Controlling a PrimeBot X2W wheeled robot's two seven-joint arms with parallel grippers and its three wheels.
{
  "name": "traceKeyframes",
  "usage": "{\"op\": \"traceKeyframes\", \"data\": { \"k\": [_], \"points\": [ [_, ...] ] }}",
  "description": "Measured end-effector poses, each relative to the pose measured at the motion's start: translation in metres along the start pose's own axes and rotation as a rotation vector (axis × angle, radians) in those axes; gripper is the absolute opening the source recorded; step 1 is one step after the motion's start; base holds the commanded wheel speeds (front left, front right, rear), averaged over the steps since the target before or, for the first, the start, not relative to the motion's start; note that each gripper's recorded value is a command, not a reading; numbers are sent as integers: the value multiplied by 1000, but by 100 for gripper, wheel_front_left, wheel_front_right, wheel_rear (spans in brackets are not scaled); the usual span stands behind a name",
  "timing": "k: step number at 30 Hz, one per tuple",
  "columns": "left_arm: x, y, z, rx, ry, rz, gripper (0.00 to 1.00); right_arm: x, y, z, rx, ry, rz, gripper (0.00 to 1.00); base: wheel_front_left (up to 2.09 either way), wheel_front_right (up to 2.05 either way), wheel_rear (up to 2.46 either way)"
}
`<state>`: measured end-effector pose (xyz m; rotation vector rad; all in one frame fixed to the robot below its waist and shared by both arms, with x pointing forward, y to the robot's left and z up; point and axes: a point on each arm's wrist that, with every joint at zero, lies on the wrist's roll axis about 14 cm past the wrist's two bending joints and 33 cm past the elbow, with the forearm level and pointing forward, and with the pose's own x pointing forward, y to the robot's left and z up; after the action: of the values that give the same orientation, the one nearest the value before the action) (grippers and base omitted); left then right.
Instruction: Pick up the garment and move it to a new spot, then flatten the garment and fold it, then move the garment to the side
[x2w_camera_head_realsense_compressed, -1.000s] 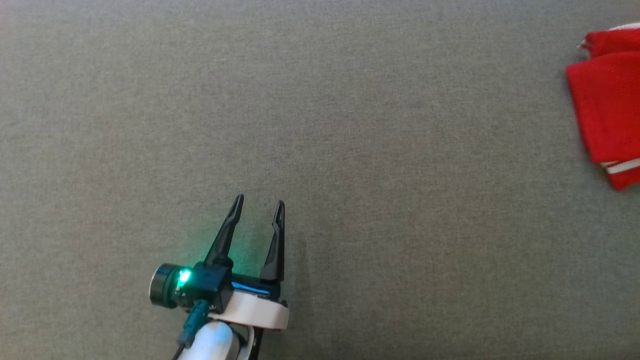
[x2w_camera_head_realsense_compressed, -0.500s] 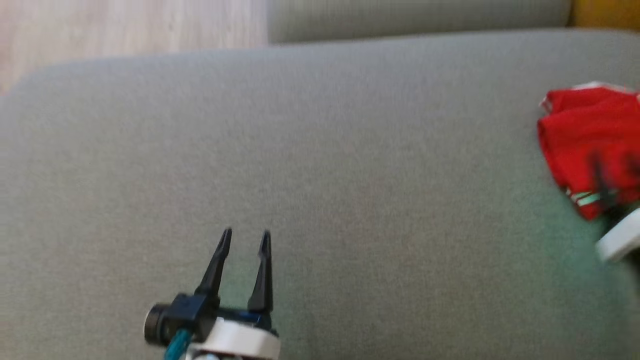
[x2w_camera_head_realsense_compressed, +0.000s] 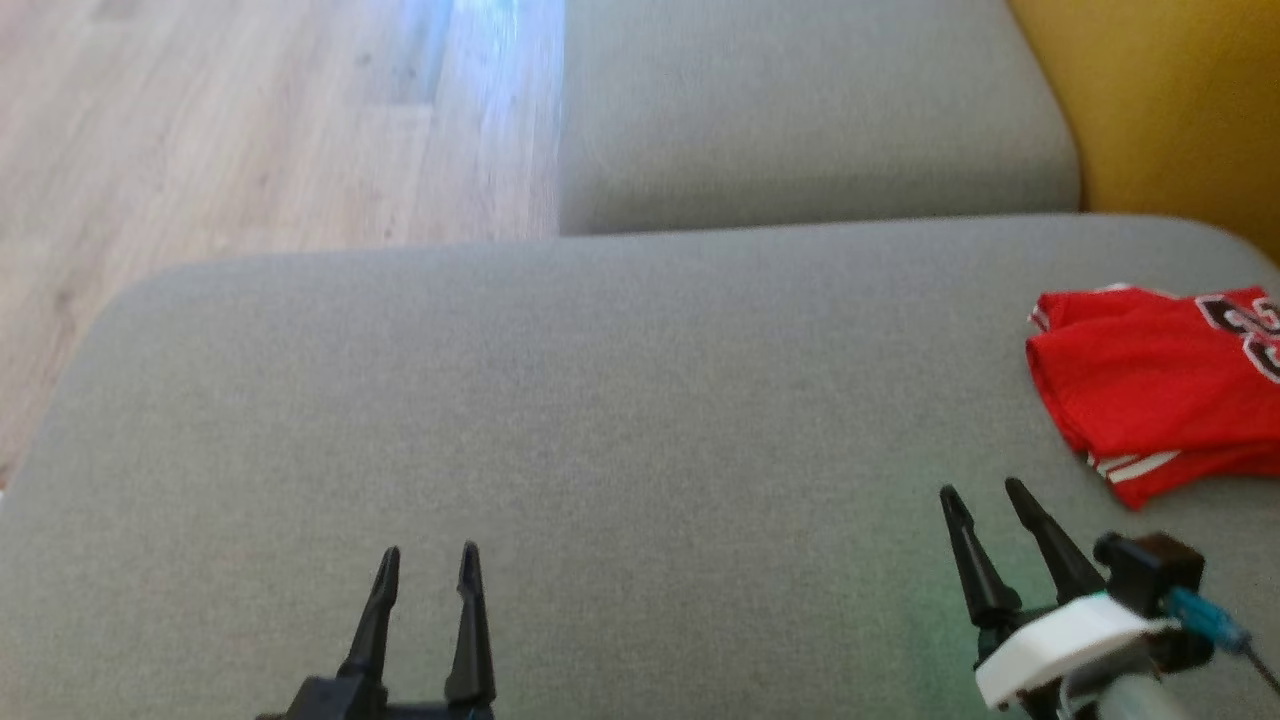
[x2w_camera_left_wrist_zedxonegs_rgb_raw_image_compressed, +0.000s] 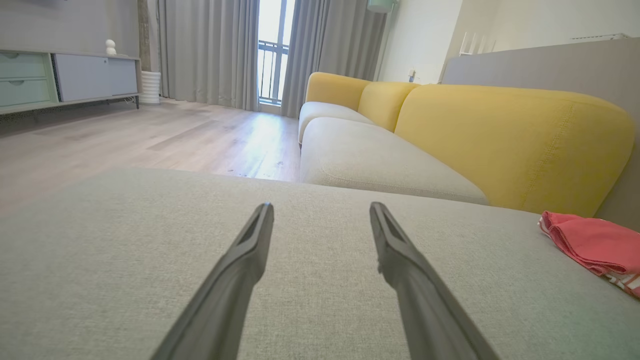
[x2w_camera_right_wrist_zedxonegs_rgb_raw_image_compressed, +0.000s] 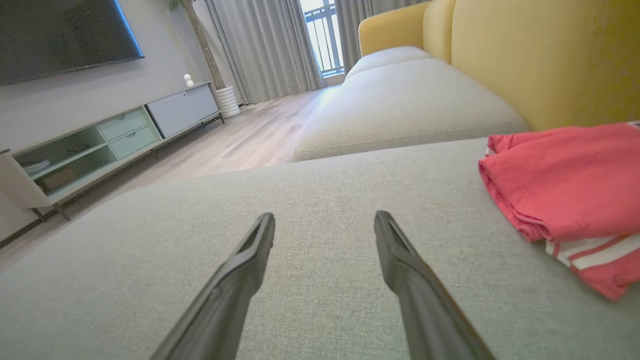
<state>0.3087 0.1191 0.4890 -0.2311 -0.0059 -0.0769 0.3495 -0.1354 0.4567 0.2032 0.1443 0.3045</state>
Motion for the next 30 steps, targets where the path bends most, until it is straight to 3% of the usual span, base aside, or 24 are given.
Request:
{"op": "traceKeyframes", "data": {
  "k": [5, 13, 30],
  "points": [
    [-15, 6, 4, 39, -22, 13, 100, -18, 2, 20, -39, -106, -46, 100, 0, 0, 0],
    [-33, 11, 3, 87, -28, 12, 100, -52, 12, 4, -33, -106, -85, 100, 0, 0, 0],
    [-41, 13, -4, 104, -7, 1, 100, -57, 15, 13, -37, -146, -93, 100, 0, 0, 0]
  ]
}}
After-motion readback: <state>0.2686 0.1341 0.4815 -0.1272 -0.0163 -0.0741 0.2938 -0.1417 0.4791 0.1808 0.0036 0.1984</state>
